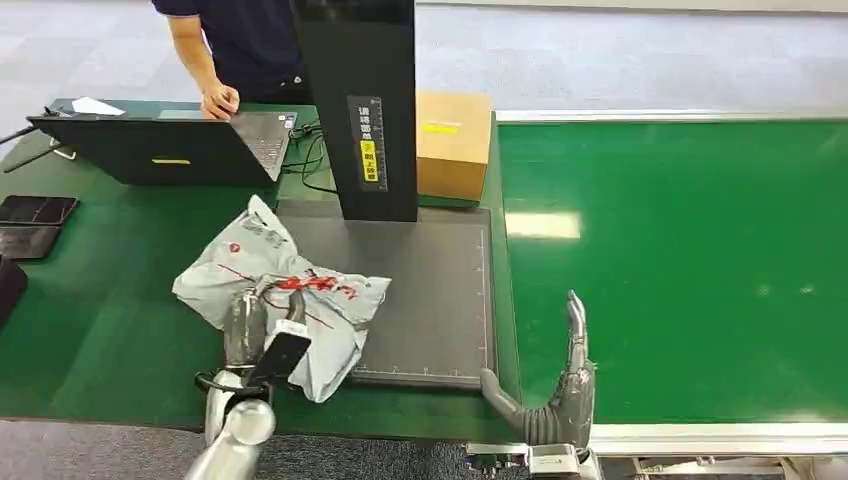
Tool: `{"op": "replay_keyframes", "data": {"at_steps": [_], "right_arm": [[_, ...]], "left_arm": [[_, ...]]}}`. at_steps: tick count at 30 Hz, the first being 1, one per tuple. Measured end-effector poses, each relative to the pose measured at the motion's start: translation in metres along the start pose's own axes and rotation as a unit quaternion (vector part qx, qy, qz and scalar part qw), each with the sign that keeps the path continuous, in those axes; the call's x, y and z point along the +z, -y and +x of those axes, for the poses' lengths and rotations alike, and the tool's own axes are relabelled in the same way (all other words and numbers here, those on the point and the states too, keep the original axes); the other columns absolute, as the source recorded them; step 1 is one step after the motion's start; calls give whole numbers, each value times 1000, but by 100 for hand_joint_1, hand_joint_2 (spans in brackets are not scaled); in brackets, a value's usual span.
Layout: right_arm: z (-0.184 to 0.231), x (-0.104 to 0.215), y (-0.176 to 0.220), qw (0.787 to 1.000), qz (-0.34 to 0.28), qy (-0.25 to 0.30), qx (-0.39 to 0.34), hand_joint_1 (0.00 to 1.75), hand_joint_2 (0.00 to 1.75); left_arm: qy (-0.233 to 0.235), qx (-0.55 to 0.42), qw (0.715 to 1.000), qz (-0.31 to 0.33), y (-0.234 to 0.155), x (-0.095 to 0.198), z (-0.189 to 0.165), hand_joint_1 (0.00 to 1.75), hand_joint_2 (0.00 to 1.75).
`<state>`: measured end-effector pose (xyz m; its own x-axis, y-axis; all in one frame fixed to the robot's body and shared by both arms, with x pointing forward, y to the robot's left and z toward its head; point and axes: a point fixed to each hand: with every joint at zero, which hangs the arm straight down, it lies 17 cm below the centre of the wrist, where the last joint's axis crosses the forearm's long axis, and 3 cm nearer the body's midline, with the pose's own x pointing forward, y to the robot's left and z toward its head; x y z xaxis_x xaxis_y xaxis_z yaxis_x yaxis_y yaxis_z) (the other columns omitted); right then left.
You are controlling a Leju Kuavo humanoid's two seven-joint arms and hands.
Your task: Moved the parcel from conveyor to table for the left to box.
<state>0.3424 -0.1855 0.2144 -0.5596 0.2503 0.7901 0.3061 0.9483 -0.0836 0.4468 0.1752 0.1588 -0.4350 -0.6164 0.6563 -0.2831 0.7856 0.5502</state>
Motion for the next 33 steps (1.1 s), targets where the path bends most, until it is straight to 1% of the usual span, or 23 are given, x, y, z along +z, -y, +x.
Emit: {"op": "replay_keyframes", "data": {"at_steps": [4, 5, 9, 12, 14, 17, 22, 27, 33], "right_arm": [[1, -2, -7, 1000, 3, -3, -18, 0, 175], [1, -3, -9, 1000, 3, -5, -23, 0, 175], [3, -7, -16, 999, 9, -1, -35, 0, 175], [2, -9, -19, 999, 11, -2, -39, 0, 175], [1, -10, -21, 999, 13, -2, -42, 0, 175], [1, -11, -23, 999, 14, -2, -43, 0, 175], [-1, -12, -25, 999, 13, -3, -42, 0, 175], [-1, -10, -28, 999, 14, -4, -42, 0, 175], [-1, -8, -35, 999, 27, -5, -47, 0, 175]], "left_arm": [[-65, 9, 997, 43, -40, -6, -59, 175, 175], [-97, 18, 993, 58, -53, -4, -84, 175, 175], [-178, 22, 980, 86, -83, 3, -145, 175, 175], [-228, 19, 968, 102, -100, 7, -181, 175, 175], [-254, 19, 960, 113, -109, 9, -199, 175, 175], [-284, 5, 949, 133, -127, 11, -221, 175, 175], [-315, -12, 937, 151, -143, 17, -242, 175, 175], [-331, -63, 923, 187, -171, 26, -253, 175, 175], [-334, -114, 914, 198, -202, 36, -264, 175, 175]]}}
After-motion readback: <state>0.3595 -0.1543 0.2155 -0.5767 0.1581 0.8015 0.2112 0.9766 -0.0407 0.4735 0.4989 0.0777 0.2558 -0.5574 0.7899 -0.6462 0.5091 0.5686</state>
